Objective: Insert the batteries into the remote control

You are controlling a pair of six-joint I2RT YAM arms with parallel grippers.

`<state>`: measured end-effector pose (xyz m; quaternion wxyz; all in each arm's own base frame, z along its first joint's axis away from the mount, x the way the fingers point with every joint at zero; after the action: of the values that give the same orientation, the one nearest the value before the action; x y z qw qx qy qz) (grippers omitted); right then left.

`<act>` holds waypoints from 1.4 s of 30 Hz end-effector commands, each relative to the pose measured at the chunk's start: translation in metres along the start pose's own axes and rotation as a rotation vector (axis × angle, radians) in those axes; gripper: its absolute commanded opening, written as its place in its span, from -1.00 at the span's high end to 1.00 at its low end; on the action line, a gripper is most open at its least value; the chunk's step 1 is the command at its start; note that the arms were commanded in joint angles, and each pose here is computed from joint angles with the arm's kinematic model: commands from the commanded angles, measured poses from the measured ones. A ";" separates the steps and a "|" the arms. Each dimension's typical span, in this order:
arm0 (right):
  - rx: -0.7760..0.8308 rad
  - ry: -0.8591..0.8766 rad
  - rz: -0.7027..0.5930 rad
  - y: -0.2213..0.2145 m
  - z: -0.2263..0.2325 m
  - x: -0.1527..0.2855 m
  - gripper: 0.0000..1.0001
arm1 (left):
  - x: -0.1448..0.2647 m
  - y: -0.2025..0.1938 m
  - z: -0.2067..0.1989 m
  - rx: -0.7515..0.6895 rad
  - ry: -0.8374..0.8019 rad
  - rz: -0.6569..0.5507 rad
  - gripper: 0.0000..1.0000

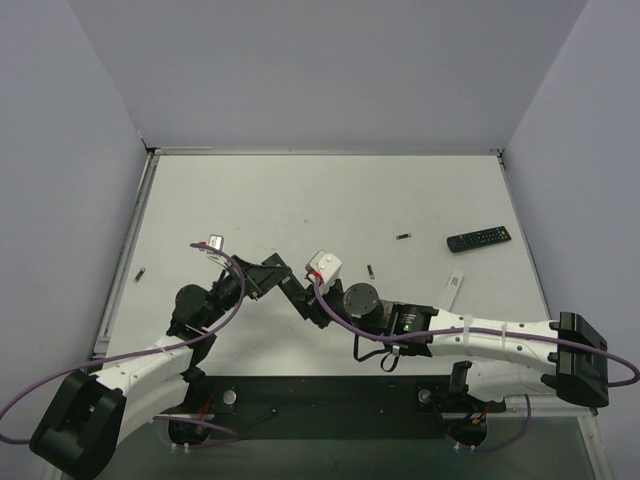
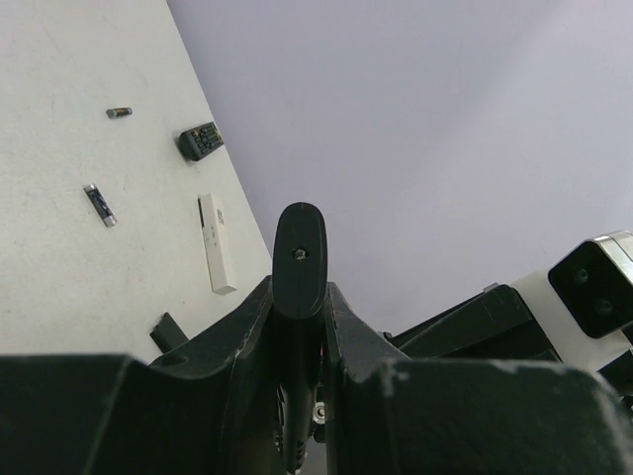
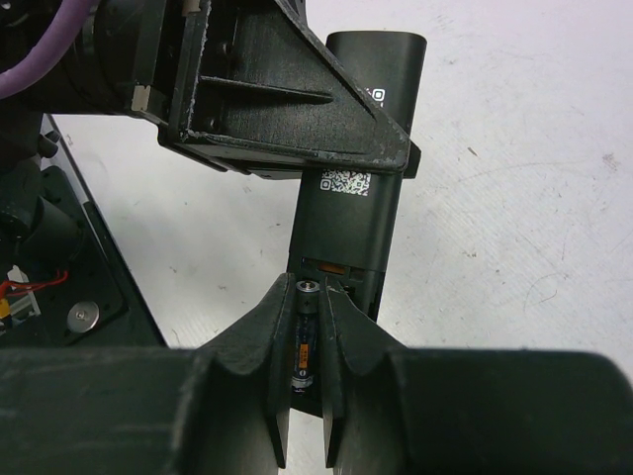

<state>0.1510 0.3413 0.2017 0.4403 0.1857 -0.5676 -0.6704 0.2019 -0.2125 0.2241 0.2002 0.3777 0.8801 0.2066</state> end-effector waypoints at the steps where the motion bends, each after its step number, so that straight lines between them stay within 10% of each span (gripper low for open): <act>1: 0.001 -0.033 0.091 -0.027 -0.008 -0.008 1.00 | -0.002 0.029 -0.067 -0.030 -0.238 -0.082 1.00; 26: -0.029 -0.108 0.015 -0.017 -0.019 -0.022 1.00 | 0.003 0.025 -0.075 -0.014 -0.269 -0.082 1.00; 42: -0.012 -0.169 0.182 -0.061 -0.030 -0.033 1.00 | 0.004 0.038 -0.093 -0.028 -0.314 -0.125 1.00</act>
<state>0.1748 0.3572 0.1818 0.4091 0.1381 -0.5877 -0.6842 0.2227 -0.1987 0.2098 0.1539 0.3208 0.9055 0.2313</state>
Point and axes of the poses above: each gripper's point midway between its finger pads, its own x axis back along the fingers, its own z axis along the line the jaws close on, y = z × x, the point moved 2 cm from there along x, back along the fingers, and after that the axes turned 12 degrees about -x, right-handed, at the moved point
